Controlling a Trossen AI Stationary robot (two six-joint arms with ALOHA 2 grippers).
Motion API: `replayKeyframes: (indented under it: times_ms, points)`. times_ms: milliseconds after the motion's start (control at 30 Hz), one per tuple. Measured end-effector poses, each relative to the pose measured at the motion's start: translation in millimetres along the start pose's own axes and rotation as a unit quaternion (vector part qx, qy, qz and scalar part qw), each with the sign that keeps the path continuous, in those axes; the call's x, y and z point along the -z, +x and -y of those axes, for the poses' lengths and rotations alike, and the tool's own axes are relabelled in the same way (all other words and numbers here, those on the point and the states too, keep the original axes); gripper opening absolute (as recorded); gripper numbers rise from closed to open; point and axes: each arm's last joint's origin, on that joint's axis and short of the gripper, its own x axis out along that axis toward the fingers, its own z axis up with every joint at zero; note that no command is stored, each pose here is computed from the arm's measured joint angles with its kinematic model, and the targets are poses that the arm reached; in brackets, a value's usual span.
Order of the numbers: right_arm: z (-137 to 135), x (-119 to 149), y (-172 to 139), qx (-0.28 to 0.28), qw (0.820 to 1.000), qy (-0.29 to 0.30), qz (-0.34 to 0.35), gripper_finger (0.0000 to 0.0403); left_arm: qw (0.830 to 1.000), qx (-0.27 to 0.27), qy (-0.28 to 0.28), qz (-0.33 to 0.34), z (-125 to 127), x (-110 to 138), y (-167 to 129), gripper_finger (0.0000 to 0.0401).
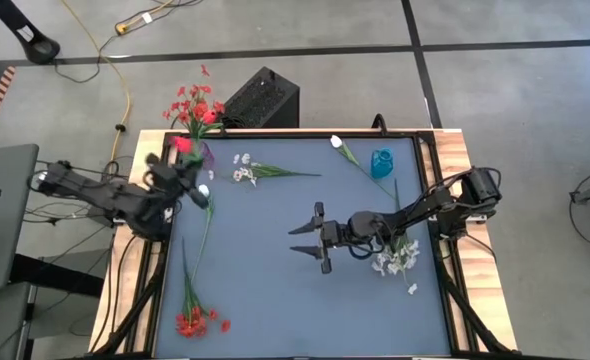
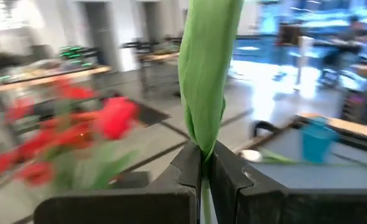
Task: Sort flowers into vase by color
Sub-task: Put the red flower into the violet vase
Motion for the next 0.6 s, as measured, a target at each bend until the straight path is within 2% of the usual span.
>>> replayKeyframes:
  times_ms: [133,267,433,600]
  points:
    - [1.5,2.0,0.1,0.002,1.000,-0.003,-0.010,0.0205,0.996,-0.092,0.004,-0.004,-18.4,5.8,-2.6,0.0002]
    - [3.7,2.3,0.3,0.005,1.000,-0.005,-0.011,0.0205,0.988,-0.150,0.035,-0.011,-24.5,20.2,2.4,0.0002]
    - [6.9,2.4,0.6,0.010,1.000,-0.006,-0.011,0.0205,0.983,-0.172,0.059,-0.026,-30.0,33.1,19.4,0.0002]
    - [6.5,2.4,0.5,0.009,1.000,-0.002,-0.011,0.0204,0.985,-0.162,0.062,-0.011,-41.3,22.8,36.0,0.0002]
